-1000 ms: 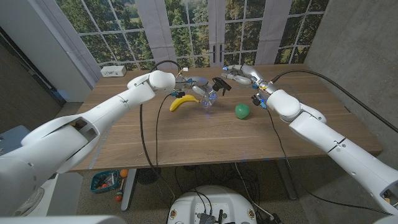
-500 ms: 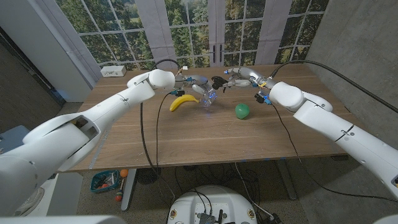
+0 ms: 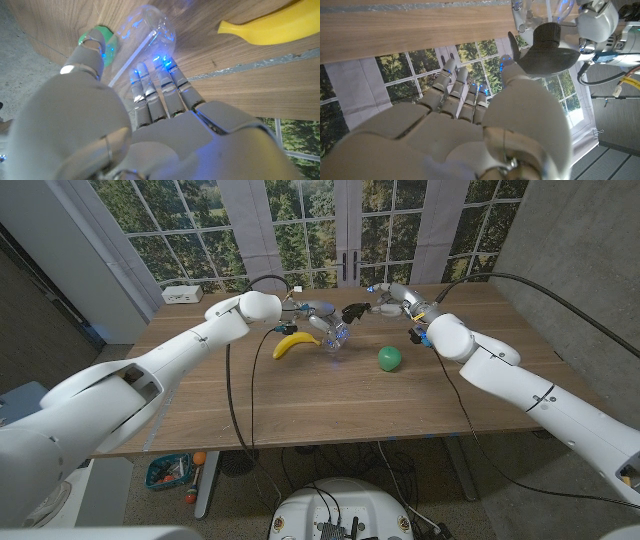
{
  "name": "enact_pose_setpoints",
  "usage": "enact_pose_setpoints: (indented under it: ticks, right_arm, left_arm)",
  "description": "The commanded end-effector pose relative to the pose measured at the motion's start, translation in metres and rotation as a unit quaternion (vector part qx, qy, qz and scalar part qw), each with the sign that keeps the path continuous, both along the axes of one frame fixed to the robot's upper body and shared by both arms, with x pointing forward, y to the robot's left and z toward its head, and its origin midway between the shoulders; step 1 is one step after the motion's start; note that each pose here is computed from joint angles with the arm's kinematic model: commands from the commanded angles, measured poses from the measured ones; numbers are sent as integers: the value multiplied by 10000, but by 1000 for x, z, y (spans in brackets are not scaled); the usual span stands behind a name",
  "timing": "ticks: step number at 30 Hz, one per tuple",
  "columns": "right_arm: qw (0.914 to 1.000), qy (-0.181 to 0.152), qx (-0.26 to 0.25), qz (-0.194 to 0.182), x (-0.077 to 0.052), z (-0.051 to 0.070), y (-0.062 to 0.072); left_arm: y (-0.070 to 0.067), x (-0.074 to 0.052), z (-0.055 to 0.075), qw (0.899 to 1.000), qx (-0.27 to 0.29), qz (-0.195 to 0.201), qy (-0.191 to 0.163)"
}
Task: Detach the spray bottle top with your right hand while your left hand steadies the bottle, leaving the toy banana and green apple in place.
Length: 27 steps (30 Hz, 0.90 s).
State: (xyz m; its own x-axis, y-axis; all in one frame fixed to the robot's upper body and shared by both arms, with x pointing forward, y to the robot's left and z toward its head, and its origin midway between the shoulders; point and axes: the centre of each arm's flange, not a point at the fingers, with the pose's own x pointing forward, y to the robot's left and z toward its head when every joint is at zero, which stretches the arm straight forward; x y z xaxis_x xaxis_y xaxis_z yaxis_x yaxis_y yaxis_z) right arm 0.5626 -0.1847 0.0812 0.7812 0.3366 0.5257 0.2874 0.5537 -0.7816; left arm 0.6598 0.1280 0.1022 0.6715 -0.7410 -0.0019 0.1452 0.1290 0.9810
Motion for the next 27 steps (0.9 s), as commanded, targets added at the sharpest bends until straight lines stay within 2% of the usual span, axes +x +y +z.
enact_pose_setpoints:
  ticks: [1, 6, 10, 17, 22, 27]
  right_arm:
    - [9976, -521, 450, -29, 5, -8, 21]
    - [9968, -538, 583, 29, 5, -10, 29]
    - [9970, -561, 518, -161, 1, -10, 36]
    - [9977, -402, 290, -457, -11, -7, 43]
    - [9984, -116, -137, -540, -22, 1, 43]
    - [9981, 175, -548, -206, -28, 8, 35]
  left_arm:
    - [-2, 1, -5, 10000, 58, -67, 25]
    - [0, 0, -6, 10000, 26, -43, 16]
    - [2, -1, -7, 10000, -1, -23, 11]
    - [4, -2, -8, 10000, -24, -1, -13]
    - [7, -3, -7, 10000, -61, 34, -28]
    - [9, -3, -7, 9999, -71, 77, -48]
